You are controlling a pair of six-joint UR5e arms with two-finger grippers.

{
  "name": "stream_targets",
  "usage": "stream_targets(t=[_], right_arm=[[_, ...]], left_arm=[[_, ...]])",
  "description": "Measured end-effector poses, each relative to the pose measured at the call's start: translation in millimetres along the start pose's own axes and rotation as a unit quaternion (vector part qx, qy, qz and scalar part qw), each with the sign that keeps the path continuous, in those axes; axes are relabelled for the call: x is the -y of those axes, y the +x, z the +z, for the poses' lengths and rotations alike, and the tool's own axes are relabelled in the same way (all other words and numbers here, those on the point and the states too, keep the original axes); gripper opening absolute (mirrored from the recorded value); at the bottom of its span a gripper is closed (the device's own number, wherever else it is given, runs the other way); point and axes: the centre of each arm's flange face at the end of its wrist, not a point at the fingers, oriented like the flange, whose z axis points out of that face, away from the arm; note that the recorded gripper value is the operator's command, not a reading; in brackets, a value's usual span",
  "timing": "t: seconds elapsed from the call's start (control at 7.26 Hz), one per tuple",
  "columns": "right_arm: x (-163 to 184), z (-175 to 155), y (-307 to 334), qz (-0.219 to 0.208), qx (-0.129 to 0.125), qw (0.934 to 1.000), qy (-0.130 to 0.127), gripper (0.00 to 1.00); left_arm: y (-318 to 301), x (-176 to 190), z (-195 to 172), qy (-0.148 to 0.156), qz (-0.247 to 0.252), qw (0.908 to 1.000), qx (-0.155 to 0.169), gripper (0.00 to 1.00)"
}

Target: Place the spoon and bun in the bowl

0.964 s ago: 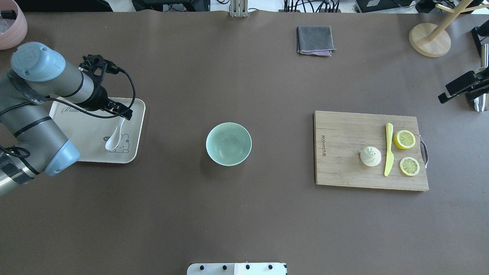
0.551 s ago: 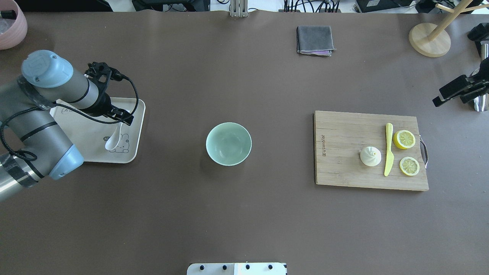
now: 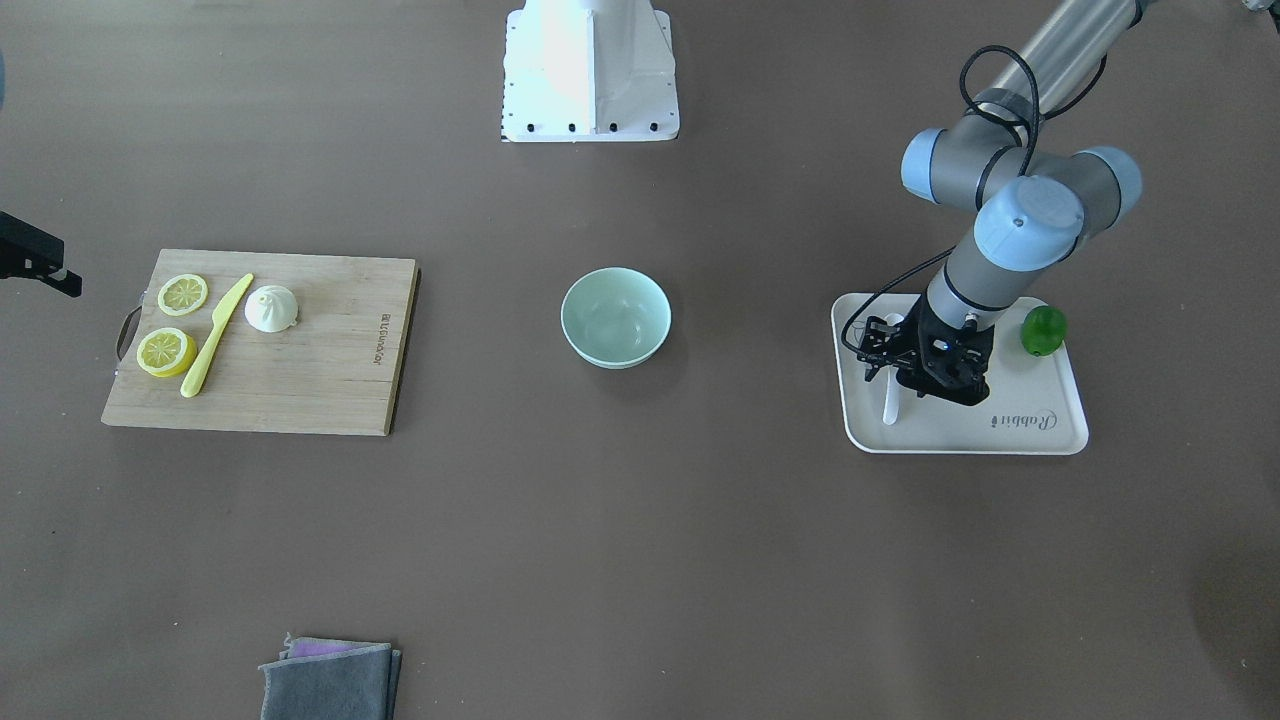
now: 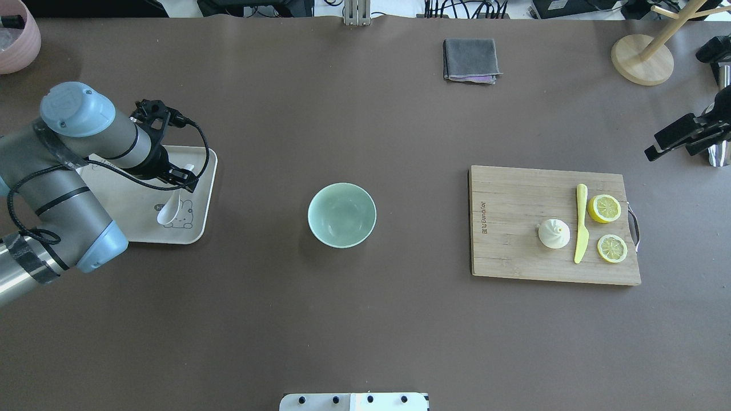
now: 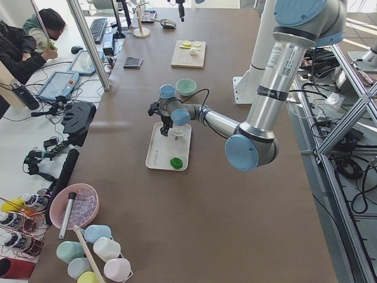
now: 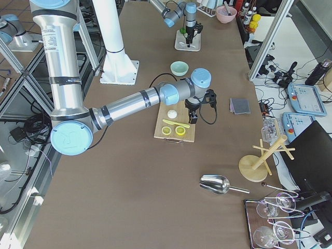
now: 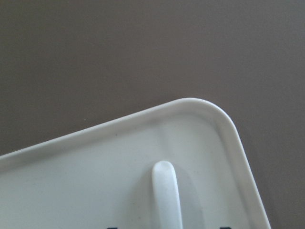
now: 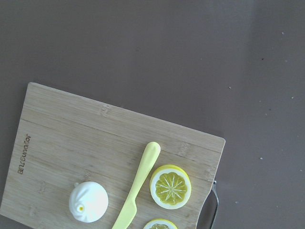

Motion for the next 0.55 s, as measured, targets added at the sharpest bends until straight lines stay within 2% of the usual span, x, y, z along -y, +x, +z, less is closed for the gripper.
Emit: stream_targets(t=[0.14, 0.55], right_arm=[[-0.3, 0.4, 0.0, 0.0, 0.001, 1.0, -0.001, 1.0], [-0.2, 0.5, -2.2, -0.002, 0.001, 1.0, -0.001, 1.0]], left_arm=[[0.7, -0.7, 0.4, -0.001, -0.009, 1.0, -0.001, 0.0], [0.4, -2.2, 0.3, -0.001, -0.02, 0.9998, -0.001, 0.0]])
